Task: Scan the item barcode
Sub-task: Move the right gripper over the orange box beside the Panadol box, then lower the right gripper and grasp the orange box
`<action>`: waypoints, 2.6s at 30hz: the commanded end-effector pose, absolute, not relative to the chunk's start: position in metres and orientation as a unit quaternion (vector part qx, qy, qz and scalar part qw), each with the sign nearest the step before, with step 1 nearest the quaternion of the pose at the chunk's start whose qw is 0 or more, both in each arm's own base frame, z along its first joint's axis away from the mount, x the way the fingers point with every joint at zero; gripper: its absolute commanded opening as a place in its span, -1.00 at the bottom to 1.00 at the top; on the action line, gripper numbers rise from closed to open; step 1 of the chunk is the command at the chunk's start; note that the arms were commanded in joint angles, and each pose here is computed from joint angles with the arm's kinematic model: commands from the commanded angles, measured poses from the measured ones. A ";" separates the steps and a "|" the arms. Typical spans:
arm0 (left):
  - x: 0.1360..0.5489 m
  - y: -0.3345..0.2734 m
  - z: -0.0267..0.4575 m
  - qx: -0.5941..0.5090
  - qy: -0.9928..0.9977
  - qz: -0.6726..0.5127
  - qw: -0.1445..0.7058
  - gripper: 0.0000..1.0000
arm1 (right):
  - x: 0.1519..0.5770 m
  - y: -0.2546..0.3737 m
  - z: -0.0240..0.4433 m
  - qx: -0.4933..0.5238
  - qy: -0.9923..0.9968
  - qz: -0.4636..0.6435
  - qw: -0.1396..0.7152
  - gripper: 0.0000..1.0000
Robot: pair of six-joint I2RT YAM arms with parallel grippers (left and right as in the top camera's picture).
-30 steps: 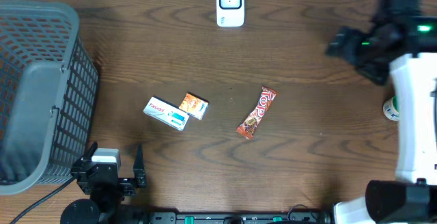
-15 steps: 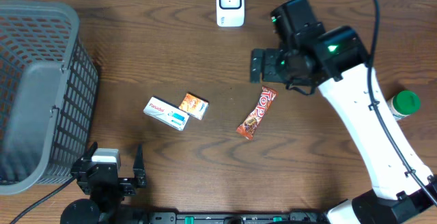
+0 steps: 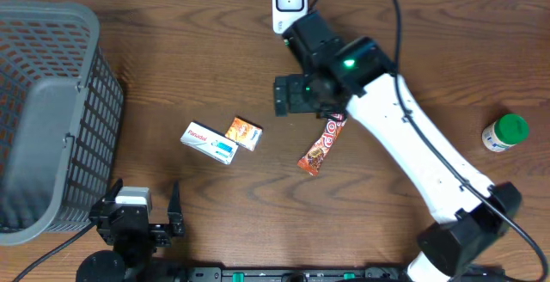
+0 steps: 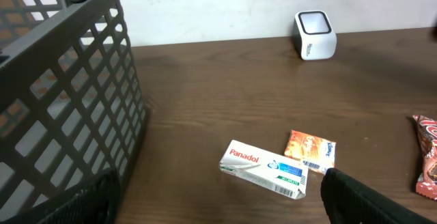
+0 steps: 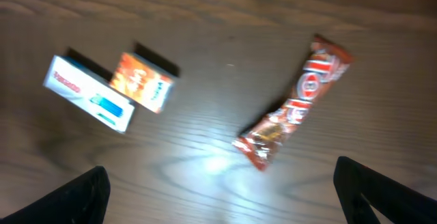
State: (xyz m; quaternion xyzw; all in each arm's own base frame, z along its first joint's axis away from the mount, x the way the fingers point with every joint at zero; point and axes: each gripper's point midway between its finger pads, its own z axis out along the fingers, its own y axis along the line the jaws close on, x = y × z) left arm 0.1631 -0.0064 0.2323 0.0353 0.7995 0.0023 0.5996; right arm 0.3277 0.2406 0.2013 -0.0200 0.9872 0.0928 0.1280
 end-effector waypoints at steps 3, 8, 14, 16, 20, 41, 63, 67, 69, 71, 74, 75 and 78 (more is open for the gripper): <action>0.163 -0.006 0.232 0.033 0.798 0.002 0.602 0.86 | 0.316 0.284 0.161 0.028 0.988 0.148 0.033 0.98; 0.163 -0.006 0.233 0.033 0.798 0.002 0.602 0.86 | 0.317 0.303 0.121 0.051 0.987 0.151 -0.015 0.99; 0.163 -0.006 0.233 0.033 0.798 0.002 0.602 0.85 | 0.320 0.318 0.108 0.086 0.984 0.154 -0.018 0.99; 0.163 -0.006 0.232 0.033 0.798 0.002 0.602 0.85 | 0.320 0.324 0.109 0.102 0.982 0.160 -0.016 0.99; 0.163 -0.006 0.233 0.033 0.798 0.002 0.602 0.85 | 0.318 0.336 0.110 0.141 0.975 0.170 -0.017 0.99; 0.163 -0.006 0.233 0.033 0.798 0.002 0.602 0.86 | 0.330 0.364 0.056 0.210 0.964 0.161 -0.017 0.98; 0.163 -0.006 0.233 0.033 0.798 0.002 0.602 0.86 | 0.337 0.352 -0.009 0.224 0.968 0.111 -0.036 0.98; 0.163 -0.006 0.233 0.033 0.798 0.002 0.602 0.86 | 0.334 0.347 -0.010 0.200 0.974 0.101 -0.036 0.92; 0.163 -0.006 0.233 0.033 0.798 0.002 0.602 0.86 | 0.333 0.339 -0.012 0.195 0.977 0.081 -0.031 0.82; 0.163 -0.006 0.233 0.033 0.798 0.002 0.602 0.86 | 0.331 0.333 -0.013 0.178 0.981 0.068 -0.028 0.74; 0.163 -0.006 0.233 0.033 0.798 0.002 0.602 0.86 | 0.330 0.332 -0.013 0.144 0.987 0.067 -0.029 0.66; 0.163 -0.006 0.233 0.033 0.798 0.002 0.602 0.86 | 0.329 0.332 -0.013 0.135 0.988 0.066 -0.029 0.62; 0.163 -0.006 0.233 0.033 0.798 0.002 0.602 0.85 | 0.329 0.327 -0.013 0.119 0.991 0.061 -0.032 0.58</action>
